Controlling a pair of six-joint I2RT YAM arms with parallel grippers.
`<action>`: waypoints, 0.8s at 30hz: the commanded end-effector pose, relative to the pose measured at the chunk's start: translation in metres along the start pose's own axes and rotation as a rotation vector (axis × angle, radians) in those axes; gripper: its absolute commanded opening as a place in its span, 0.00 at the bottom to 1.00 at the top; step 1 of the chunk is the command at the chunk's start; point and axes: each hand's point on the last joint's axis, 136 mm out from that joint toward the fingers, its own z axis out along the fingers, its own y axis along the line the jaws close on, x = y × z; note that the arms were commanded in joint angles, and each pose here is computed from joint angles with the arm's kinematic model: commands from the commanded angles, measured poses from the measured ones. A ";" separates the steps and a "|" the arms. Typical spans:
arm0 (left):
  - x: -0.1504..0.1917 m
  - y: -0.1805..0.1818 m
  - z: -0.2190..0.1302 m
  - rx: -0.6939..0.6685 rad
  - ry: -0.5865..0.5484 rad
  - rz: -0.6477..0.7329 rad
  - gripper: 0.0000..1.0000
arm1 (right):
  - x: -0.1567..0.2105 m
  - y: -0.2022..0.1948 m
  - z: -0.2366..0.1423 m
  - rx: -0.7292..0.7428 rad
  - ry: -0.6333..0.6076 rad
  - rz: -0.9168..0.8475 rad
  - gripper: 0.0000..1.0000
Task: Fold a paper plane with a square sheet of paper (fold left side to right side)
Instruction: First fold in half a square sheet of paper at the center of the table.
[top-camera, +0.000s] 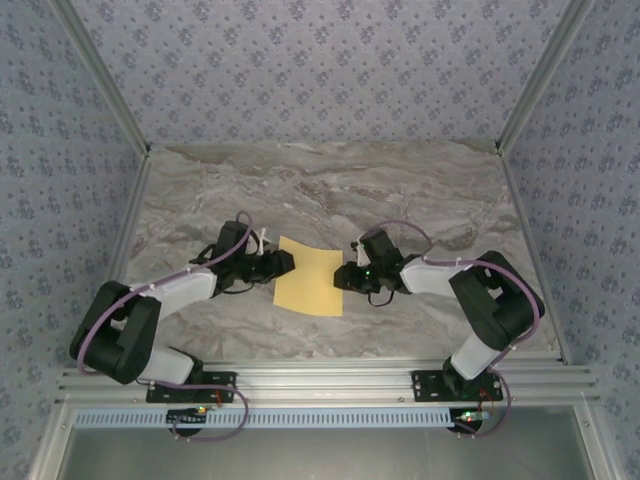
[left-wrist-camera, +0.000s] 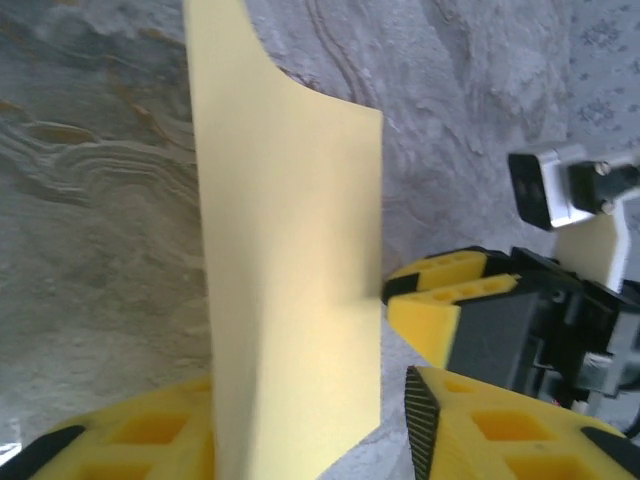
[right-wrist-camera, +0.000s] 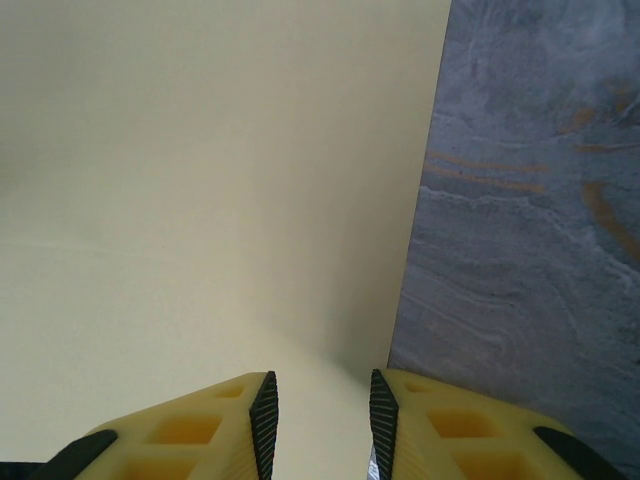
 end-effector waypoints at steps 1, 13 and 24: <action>-0.007 -0.040 -0.004 0.122 -0.005 0.043 0.54 | 0.001 -0.015 0.007 0.079 0.006 0.003 0.34; -0.002 -0.070 0.037 0.176 0.063 0.070 0.69 | -0.008 -0.007 0.001 -0.006 -0.036 -0.005 0.36; 0.001 -0.057 0.056 0.140 0.078 0.047 0.54 | -0.063 0.031 -0.058 -0.296 -0.243 0.065 0.57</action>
